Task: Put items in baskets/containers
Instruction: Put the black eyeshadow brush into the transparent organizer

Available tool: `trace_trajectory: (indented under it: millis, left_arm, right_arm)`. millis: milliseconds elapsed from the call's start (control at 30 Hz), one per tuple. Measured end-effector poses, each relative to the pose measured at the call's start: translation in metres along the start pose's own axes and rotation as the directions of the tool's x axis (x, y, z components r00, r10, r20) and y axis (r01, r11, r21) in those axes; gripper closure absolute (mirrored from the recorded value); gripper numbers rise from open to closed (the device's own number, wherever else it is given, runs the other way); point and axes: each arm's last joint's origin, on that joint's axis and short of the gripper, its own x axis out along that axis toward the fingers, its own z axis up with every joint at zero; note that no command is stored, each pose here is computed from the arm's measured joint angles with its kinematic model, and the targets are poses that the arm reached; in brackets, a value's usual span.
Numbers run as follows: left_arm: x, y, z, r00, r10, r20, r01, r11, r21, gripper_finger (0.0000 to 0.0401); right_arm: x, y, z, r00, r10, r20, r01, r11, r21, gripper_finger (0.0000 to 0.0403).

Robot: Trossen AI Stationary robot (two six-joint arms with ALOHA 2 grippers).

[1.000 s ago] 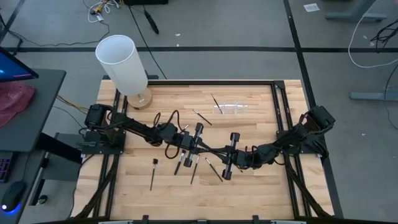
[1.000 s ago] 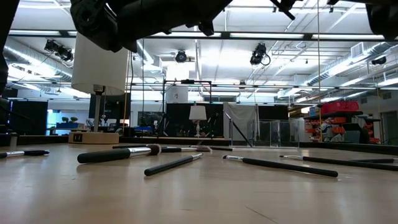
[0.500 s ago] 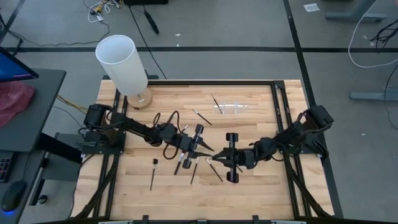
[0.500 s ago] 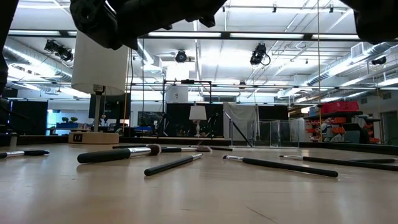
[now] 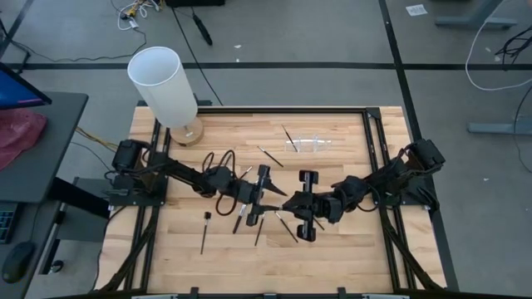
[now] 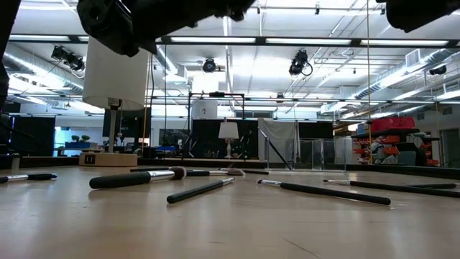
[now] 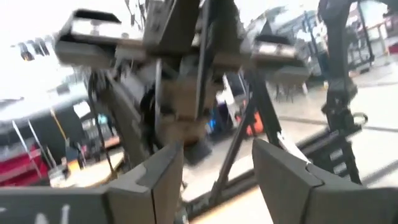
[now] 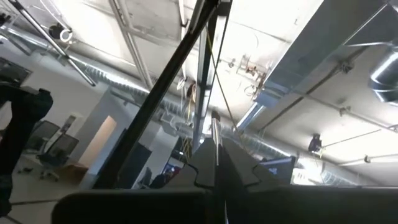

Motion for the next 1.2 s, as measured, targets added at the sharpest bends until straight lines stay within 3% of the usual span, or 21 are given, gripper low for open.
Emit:
trace_trajectory:
  millis: [133,367,700,867,967,1100,1200]
  left_arm:
    - [0.011,0.001,0.012,0.999,0.003,0.048,-0.004,1.000,0.025,0.0218]
    - [0.025,-0.003,0.023,0.999,0.006,0.040,-0.015,0.972,0.235,0.0222]
    - [0.027,-0.013,0.025,0.991,0.129,-0.027,-0.108,0.913,0.392,0.0222]
    - [0.028,-0.022,0.028,0.991,0.133,-0.030,-0.100,0.858,0.503,0.0222]
    - [0.028,-0.028,0.030,0.981,0.187,-0.055,-0.117,0.792,0.600,0.0222]
    - [0.027,-0.037,0.029,0.962,0.244,-0.119,-0.080,0.674,0.734,0.0222]
    - [0.027,-0.039,0.031,0.954,0.271,-0.127,-0.085,0.654,0.752,0.0222]
  right_arm:
    - [0.005,-0.002,0.003,1.000,-0.013,0.020,0.013,1.000,-0.006,0.0397]
    - [0.009,-0.002,0.008,0.998,-0.018,0.052,0.019,1.000,-0.012,0.0397]
    - [0.008,0.014,0.018,0.999,-0.047,0.010,0.048,0.982,-0.181,0.0397]
    - [0.008,0.020,0.022,0.999,-0.053,-0.003,0.052,0.980,-0.193,0.0397]
    - [0.007,0.022,0.023,0.997,-0.074,-0.022,0.069,0.981,-0.180,0.0397]
    - [0.007,0.022,0.027,0.995,-0.101,-0.018,0.099,0.988,-0.120,0.0397]
    - [0.007,0.022,0.027,0.995,-0.102,-0.017,0.101,0.993,-0.059,0.0397]
